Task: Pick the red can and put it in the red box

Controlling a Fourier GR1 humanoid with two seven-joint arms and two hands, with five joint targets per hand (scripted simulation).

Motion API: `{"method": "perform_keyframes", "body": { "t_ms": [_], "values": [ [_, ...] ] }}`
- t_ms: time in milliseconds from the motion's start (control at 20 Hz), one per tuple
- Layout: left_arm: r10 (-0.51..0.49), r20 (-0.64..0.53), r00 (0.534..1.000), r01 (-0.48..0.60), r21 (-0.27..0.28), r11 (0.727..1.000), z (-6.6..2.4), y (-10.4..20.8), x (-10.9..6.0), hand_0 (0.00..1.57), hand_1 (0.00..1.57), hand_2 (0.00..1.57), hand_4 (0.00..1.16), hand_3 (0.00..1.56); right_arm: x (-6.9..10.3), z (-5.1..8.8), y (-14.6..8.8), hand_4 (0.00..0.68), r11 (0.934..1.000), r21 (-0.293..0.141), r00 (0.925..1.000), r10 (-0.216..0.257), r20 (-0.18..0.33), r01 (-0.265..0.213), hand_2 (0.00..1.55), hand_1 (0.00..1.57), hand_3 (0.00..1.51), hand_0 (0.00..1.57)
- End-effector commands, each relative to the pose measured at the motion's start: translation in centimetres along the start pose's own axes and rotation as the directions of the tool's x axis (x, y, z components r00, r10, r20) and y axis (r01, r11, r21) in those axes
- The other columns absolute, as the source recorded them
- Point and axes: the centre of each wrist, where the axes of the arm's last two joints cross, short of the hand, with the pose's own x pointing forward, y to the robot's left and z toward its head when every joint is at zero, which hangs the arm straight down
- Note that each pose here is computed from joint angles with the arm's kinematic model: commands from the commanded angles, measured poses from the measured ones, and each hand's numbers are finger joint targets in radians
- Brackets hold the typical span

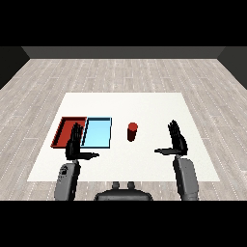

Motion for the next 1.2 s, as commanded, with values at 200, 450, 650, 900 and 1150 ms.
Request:
{"method": "perform_keyframes", "body": {
  "t_ms": [200,450,650,900,1150],
  "values": [
    [0.025,0.017,1.0,-0.025,0.005,1.0,-0.78,-1.0,-1.0,0.0,0.0,0.0,0.0,0.0,-1.7,-1.9,0.0,0.0,0.9987,0.017,0.9977,-0.047,-0.048,0.048,0.0,0.0,0.0,0.0],
    [0.007,0.006,1.0,-0.007,0.017,1.0,-0.67,0.2,0.3,0.0,0.0,0.0,0.0,0.0,-3.8,-2.3,2.4,0.0,0.9994,0.033,0.9986,-0.006,-0.053,0.008,0.0,0.0,0.0,0.0],
    [0.026,0.027,0.999,-0.027,0.015,1.0,-0.1,2.4,0.0,0.0,0.0,0.0,0.0,0.0,-2.4,-4.5,3.0,0.0,0.9992,0.02,0.9976,-0.032,-0.062,0.034,0.0,0.0,0.0,0.0],
    [0.036,0.026,0.999,-0.037,0.033,0.999,-0.37,0.6,0.4,0.0,0.0,0.0,0.0,0.0,-0.5,-4.5,3.7,0.0,0.996,0.028,0.9905,-0.081,-0.111,0.085,0.0,0.0,0.0,0.0],
    [0.008,0.027,1.0,-0.008,0.026,1.0,0.72,0.8,0.2,0.0,0.0,0.0,0.0,0.0,-3.8,-6.3,6.2,0.0,0.9864,0.017,0.9797,-0.16,-0.121,0.163,0.0,0.0,0.0,0.0]
  ]
}}
